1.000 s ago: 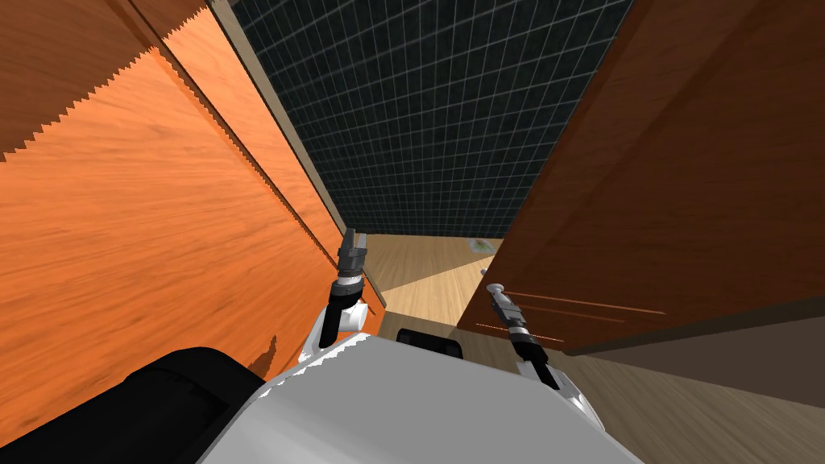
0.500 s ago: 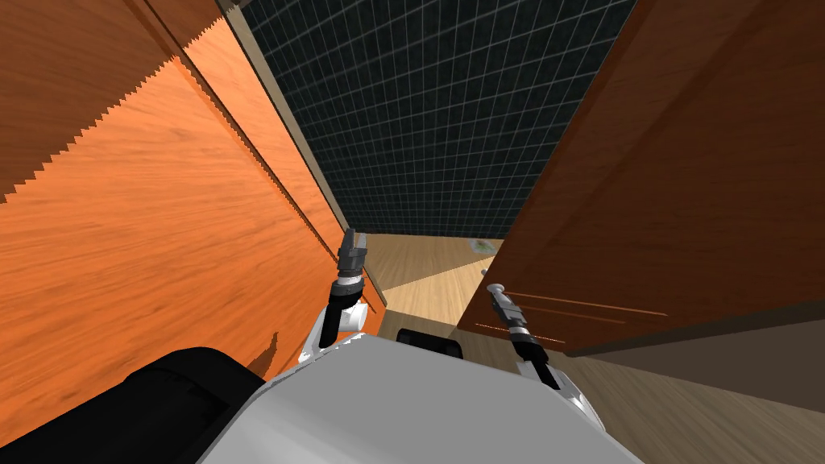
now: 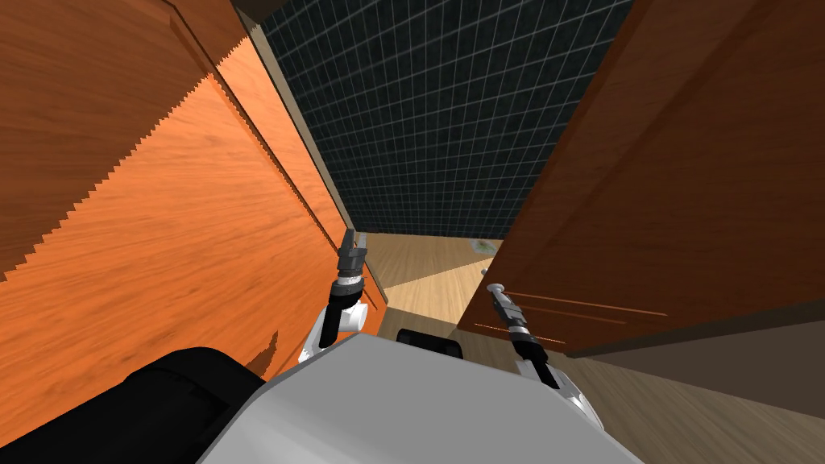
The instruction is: Pull the door open
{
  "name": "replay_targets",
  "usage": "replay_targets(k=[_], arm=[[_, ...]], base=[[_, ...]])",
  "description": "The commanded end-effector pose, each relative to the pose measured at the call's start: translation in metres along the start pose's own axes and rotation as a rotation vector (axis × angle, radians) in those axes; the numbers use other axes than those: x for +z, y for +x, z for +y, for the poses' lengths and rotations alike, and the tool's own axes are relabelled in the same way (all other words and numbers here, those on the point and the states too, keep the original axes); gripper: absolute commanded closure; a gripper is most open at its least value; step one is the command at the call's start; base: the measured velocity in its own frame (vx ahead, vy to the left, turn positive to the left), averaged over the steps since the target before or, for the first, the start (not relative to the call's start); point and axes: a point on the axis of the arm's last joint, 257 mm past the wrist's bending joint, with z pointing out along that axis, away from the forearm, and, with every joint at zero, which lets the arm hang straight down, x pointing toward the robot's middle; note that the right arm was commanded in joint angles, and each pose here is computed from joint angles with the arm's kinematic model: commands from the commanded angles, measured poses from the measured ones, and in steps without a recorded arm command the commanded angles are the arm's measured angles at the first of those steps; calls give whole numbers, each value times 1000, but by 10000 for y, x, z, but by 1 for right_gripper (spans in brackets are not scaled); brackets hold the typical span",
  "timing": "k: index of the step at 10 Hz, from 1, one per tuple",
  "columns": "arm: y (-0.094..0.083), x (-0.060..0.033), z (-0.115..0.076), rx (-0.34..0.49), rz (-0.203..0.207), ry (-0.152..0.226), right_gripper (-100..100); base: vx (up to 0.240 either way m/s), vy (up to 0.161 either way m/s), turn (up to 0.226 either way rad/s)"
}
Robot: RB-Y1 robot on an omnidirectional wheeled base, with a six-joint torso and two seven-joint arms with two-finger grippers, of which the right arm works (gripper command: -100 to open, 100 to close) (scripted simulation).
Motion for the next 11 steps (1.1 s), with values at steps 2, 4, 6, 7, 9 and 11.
replay_targets(k=[2,4,6,7,9,11], arm=[[-9,10,11,73,-7,4,100],[-21,19,6,128,-12,8,100],[-34,28,-1,190,-17,13,100],[-41,34,-4,224,-21,16,100],[-54,44,-11,290,-27,21,100],[-61,49,-15,332,-31,23,100]], base=[[-41,-19,53],[-44,-22,54],[-51,-18,55],[-45,-22,53],[-52,-28,74],[-27,-13,26]])
